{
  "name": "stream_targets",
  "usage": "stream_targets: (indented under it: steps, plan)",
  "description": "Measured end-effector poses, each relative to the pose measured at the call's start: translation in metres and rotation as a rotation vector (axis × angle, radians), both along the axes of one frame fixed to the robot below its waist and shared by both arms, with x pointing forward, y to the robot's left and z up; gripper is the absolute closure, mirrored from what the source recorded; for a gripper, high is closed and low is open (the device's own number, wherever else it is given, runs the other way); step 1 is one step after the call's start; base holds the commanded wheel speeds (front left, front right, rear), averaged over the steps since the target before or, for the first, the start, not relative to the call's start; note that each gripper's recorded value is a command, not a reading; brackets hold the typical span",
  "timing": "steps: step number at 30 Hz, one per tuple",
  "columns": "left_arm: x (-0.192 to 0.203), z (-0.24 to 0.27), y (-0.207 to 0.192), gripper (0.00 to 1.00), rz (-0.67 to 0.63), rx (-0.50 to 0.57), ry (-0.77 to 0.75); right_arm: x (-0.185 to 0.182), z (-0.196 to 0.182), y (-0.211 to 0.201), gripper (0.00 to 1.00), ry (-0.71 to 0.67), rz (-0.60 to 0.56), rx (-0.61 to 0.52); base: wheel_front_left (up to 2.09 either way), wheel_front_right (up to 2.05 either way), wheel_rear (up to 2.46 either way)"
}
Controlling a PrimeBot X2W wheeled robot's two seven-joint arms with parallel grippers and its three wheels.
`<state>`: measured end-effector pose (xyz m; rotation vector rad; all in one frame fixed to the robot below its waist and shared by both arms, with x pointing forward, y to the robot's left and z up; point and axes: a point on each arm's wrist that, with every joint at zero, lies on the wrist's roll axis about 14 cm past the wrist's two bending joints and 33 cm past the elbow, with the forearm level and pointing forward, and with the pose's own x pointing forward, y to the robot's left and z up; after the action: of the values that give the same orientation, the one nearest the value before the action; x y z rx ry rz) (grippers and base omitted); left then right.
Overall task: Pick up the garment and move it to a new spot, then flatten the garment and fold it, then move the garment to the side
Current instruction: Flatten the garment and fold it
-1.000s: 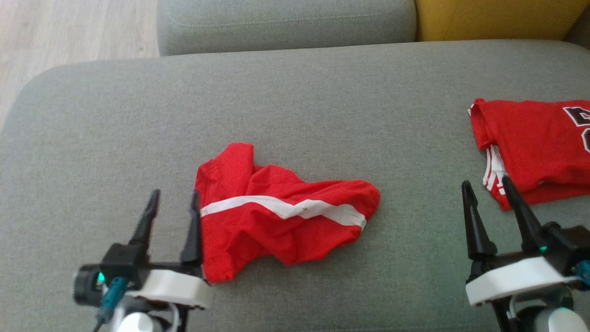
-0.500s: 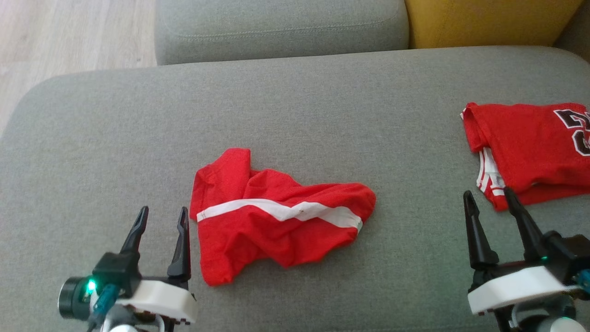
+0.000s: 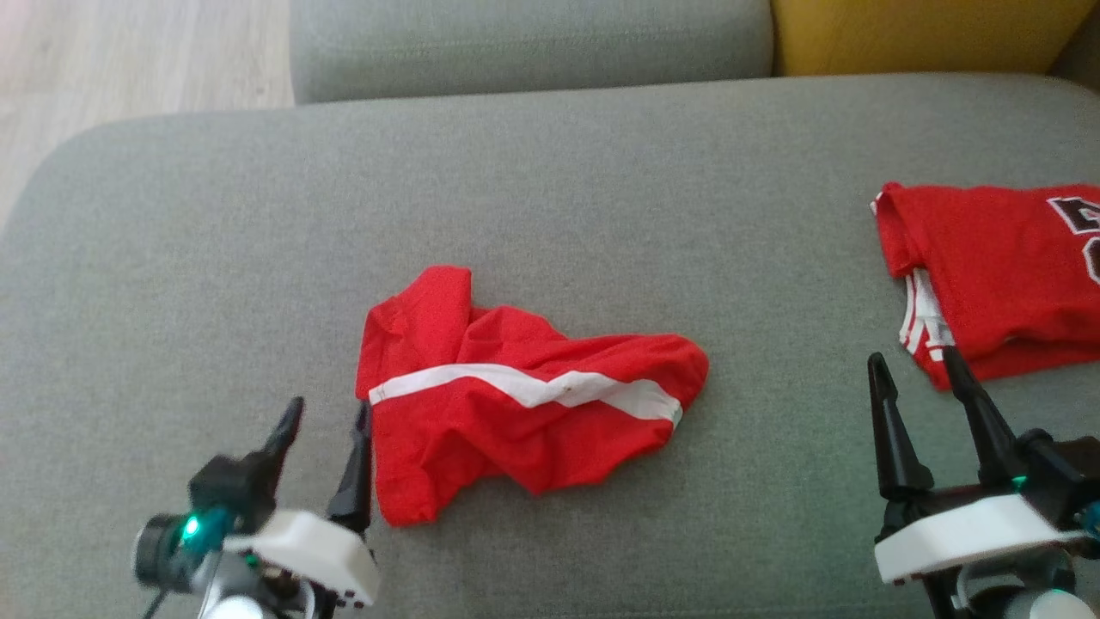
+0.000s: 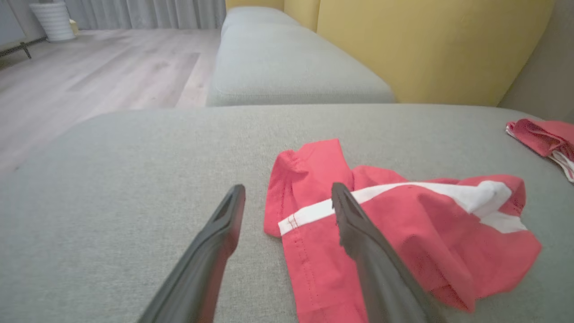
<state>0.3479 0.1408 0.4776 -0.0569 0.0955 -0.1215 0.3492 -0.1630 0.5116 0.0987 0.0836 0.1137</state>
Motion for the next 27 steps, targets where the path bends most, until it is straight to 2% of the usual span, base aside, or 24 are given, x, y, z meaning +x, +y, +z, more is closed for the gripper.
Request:
stream_targets:
  steps: [8,19,20,21,22,23,27]
  plan:
    - [0.028,-0.055,-0.012,0.00,-0.097,-0.046,0.288,0.011,-0.016,0.004,0.00,0.049,0.010,0.005,0.00,0.00,0.00]
    - [0.034,-0.093,-0.026,0.00,-0.144,-0.108,0.426,0.015,-0.027,-0.008,0.00,0.080,-0.030,0.009,0.00,0.00,0.00]
    - [0.033,-0.094,-0.026,0.08,-0.145,-0.109,0.431,0.015,-0.028,-0.009,0.00,0.082,-0.030,0.009,0.00,0.00,0.00]
    - [0.033,-0.096,-0.028,0.38,-0.150,-0.123,0.441,0.015,-0.029,-0.009,0.00,0.084,-0.031,0.010,0.00,0.00,0.00]
    - [0.033,-0.096,-0.030,0.61,-0.152,-0.142,0.447,0.015,-0.029,-0.009,0.00,0.084,-0.032,0.012,0.00,0.00,0.00]
    - [0.034,-0.097,-0.030,0.98,-0.154,-0.141,0.448,0.016,-0.030,-0.009,0.00,0.085,-0.032,0.016,0.00,0.00,0.00]
    - [0.038,-0.095,-0.030,1.00,-0.157,-0.137,0.432,0.017,-0.031,-0.009,0.00,0.087,-0.032,0.018,0.00,0.00,0.00]
